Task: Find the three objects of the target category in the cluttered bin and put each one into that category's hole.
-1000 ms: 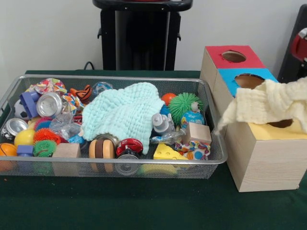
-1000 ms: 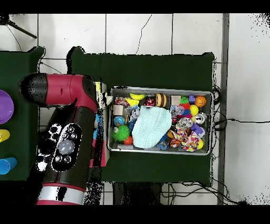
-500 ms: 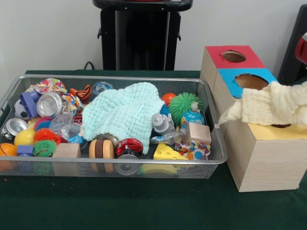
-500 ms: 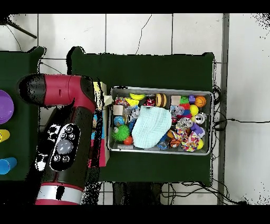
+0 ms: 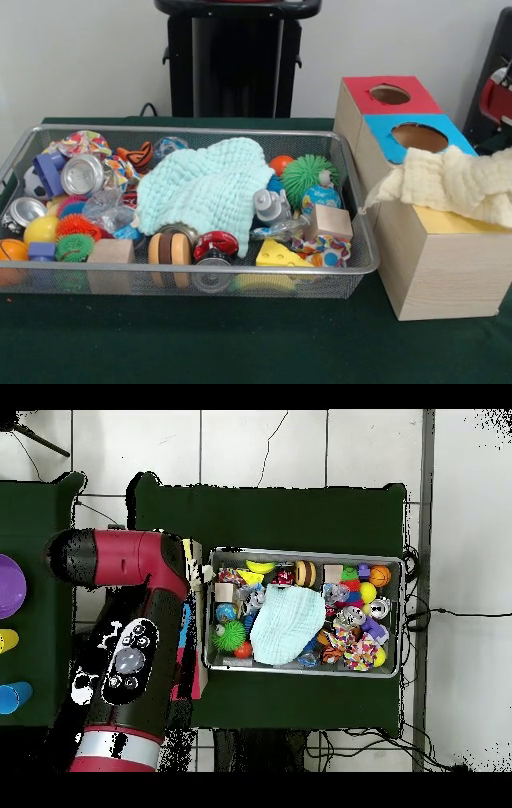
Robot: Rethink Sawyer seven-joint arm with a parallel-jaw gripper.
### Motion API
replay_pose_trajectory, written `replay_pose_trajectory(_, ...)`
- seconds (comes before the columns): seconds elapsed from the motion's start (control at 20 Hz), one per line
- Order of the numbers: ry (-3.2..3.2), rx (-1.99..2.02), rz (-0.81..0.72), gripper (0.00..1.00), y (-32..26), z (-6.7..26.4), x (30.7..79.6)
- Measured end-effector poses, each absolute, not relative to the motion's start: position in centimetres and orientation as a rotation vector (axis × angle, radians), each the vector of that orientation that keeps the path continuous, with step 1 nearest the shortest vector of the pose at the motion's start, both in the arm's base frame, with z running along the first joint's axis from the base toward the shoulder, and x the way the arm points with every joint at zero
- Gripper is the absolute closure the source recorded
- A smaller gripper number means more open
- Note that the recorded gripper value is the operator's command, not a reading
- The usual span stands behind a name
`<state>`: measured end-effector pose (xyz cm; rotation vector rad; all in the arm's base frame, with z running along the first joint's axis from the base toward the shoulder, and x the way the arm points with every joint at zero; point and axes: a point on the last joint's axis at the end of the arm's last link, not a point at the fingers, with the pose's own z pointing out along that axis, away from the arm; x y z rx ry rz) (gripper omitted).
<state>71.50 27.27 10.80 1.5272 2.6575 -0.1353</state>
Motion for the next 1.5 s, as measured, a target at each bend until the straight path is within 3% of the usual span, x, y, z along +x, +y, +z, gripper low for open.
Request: replay_pose_trajectory(1.5,2.542,1.581,-0.137,1.00,22.6,9.3,67.3)
